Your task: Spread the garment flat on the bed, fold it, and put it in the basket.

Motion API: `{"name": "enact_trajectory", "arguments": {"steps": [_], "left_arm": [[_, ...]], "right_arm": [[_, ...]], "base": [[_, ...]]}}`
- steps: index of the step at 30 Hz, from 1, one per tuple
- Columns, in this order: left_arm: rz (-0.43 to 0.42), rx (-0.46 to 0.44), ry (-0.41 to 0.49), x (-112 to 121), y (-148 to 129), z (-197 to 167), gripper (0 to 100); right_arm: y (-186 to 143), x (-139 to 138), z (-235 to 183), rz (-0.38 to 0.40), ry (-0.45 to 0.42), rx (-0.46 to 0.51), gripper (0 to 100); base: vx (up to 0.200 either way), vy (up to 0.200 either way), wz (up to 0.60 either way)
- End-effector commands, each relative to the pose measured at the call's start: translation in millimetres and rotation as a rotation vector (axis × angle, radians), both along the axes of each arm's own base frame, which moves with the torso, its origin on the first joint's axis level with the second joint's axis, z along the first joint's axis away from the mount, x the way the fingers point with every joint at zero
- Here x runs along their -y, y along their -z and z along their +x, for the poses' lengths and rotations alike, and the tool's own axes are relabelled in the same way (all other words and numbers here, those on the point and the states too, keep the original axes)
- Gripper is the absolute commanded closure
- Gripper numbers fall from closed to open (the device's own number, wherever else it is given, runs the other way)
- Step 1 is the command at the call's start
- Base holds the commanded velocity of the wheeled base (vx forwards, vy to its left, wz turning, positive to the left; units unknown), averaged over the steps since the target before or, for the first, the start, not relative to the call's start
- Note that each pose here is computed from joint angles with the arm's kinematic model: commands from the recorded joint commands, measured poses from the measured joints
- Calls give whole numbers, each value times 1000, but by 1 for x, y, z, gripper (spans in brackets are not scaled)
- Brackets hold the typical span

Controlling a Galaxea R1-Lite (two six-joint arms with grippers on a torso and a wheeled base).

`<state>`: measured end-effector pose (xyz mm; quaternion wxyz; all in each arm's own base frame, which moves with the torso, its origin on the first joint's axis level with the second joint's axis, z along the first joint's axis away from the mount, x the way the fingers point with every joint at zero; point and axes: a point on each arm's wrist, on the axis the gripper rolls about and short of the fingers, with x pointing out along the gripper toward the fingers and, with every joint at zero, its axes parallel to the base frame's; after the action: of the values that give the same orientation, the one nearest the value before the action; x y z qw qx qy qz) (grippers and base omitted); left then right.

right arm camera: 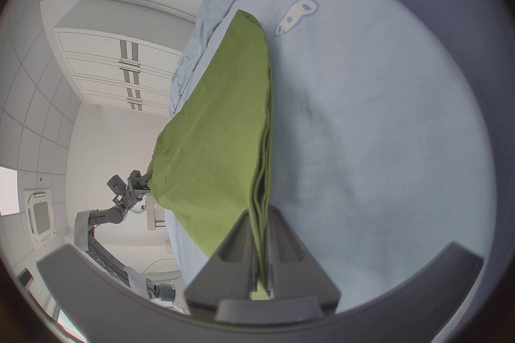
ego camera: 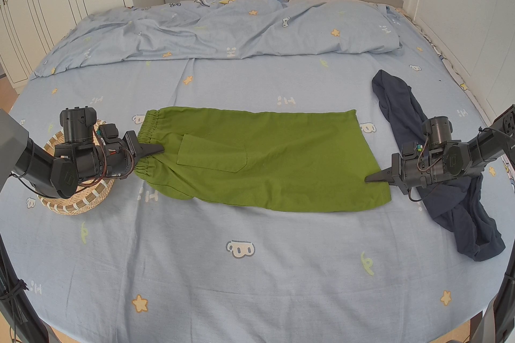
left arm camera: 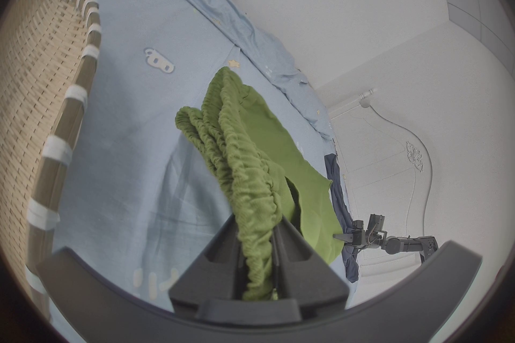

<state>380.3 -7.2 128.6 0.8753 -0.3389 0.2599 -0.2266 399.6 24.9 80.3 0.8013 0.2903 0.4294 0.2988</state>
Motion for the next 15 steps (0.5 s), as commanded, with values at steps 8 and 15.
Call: {"name": "enact_trajectory", "arguments": {"steps": [8,15], "left_arm": [[42,-171,-13,-13,12,-33,100],[71,-205,-2,-10,17,-66,100]], "right_arm": [[-46,9,-48,-31,-1,-3,100],[-38,16,-91,-57,-17,-32,100]], "base": [[0,0,0],[0,0,0]]}}
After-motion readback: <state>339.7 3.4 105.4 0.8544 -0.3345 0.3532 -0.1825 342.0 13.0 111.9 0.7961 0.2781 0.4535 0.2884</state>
